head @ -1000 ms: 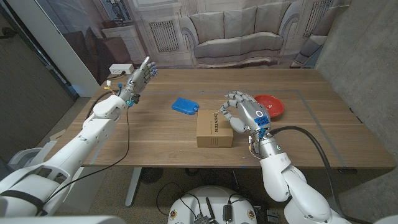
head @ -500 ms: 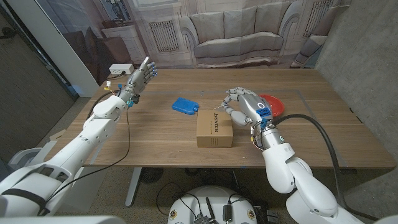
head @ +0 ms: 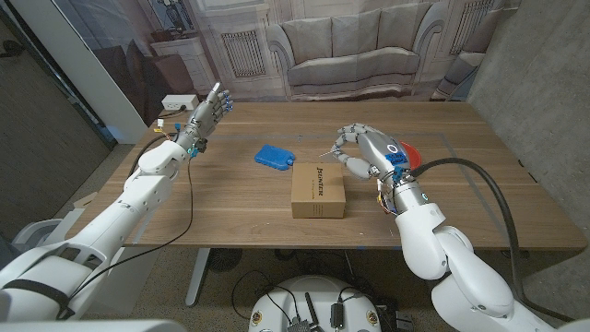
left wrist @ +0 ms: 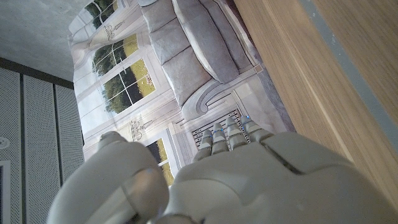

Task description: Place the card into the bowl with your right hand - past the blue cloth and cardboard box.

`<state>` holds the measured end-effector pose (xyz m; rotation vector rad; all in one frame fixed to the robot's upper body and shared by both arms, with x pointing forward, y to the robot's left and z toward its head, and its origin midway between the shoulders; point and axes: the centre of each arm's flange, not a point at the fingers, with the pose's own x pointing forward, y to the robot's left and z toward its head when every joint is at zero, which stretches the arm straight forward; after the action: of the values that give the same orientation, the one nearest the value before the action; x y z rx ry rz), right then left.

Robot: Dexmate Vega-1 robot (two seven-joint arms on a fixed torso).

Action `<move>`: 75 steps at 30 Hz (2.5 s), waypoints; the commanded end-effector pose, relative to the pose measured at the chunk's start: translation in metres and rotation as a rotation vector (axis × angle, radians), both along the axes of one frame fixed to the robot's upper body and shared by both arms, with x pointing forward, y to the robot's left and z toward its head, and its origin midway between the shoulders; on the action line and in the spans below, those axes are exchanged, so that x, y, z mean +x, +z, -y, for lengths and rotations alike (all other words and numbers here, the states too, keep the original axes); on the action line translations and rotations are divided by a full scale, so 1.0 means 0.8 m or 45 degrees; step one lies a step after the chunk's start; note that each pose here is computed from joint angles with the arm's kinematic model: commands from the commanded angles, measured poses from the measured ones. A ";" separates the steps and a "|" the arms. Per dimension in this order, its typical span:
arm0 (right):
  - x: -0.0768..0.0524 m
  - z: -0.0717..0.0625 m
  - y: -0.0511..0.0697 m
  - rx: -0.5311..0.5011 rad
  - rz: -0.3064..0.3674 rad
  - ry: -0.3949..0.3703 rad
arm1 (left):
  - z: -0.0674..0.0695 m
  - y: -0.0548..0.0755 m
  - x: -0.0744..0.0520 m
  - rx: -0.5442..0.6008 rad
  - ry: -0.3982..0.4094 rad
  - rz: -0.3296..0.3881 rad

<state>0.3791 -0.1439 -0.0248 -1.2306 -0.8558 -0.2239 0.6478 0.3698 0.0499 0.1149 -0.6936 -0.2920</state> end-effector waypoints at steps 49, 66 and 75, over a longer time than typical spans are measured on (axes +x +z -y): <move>0.048 0.057 0.043 0.109 -0.040 -0.055 | -0.010 -0.010 -0.018 0.004 0.029 0.007; 0.064 0.072 0.047 0.144 -0.028 -0.114 | -0.016 -0.009 -0.028 0.011 0.036 0.026; 0.074 0.085 0.046 0.180 -0.040 -0.166 | -0.018 -0.009 -0.031 0.006 0.035 0.035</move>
<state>0.4282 -0.2012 0.0124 -1.1616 -0.7618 -0.3223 0.6272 0.3819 0.0422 0.1337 -0.7045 -0.2674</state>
